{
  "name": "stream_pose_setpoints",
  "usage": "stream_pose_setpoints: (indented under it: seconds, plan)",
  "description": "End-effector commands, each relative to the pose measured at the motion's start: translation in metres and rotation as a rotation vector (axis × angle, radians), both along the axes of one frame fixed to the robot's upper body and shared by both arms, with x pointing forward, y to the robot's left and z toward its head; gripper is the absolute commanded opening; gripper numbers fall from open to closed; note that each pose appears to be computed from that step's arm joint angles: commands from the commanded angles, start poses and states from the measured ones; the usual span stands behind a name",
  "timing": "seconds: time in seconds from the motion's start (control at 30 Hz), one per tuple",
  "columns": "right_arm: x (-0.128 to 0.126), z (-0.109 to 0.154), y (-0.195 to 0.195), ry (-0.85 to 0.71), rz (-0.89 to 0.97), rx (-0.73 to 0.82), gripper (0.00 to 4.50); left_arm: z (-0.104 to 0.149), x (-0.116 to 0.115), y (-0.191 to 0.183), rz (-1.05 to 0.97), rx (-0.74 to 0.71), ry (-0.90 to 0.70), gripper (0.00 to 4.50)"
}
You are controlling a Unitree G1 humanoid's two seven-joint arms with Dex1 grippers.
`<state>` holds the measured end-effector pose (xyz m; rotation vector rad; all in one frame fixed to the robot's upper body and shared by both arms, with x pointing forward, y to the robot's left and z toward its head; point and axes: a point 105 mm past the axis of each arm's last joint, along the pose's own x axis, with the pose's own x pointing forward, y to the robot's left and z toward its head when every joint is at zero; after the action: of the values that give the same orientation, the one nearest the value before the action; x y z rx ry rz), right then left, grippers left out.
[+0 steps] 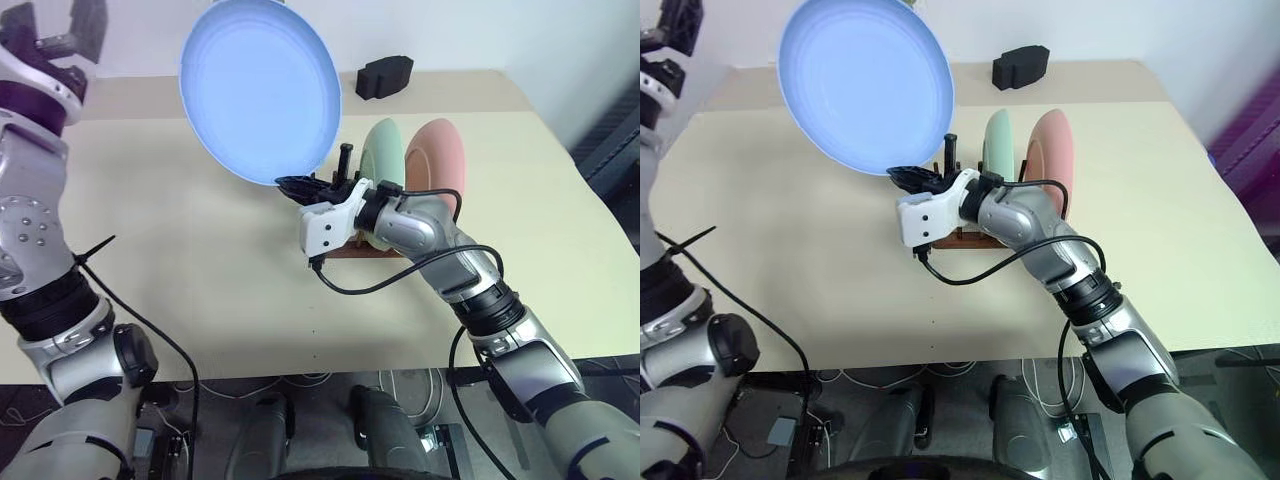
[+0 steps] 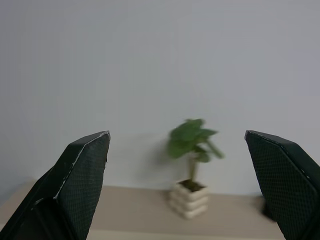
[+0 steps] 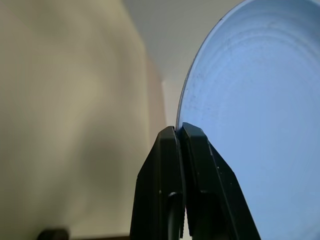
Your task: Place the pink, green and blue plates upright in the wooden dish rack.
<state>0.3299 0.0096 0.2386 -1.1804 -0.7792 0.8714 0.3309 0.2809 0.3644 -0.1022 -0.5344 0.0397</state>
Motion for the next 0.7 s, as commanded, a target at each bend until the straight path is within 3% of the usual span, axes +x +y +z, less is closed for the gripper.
stream_pose_setpoints:
  seconds: [0.03,0.2,0.27,0.43,0.7]
  plan:
    - [-0.020,0.040,0.005,0.021,0.118,0.190,0.00,-0.016,-0.008,0.035,0.108,0.046,0.042,4.44]
    - [-0.034,0.063,0.003,0.082,0.214,0.329,0.00,-0.068,0.000,0.032,0.075,0.185,0.210,4.44]
    - [-0.045,0.085,-0.004,0.167,0.311,0.464,0.00,-0.098,0.003,0.020,0.019,0.233,0.295,4.44]
    - [-0.061,0.110,-0.023,0.342,0.446,0.630,0.00,-0.140,0.003,-0.017,-0.144,0.338,0.396,4.44]
    - [-0.085,0.108,-0.033,0.716,0.611,0.745,0.00,-0.184,-0.018,-0.080,-0.467,0.490,0.482,4.44]
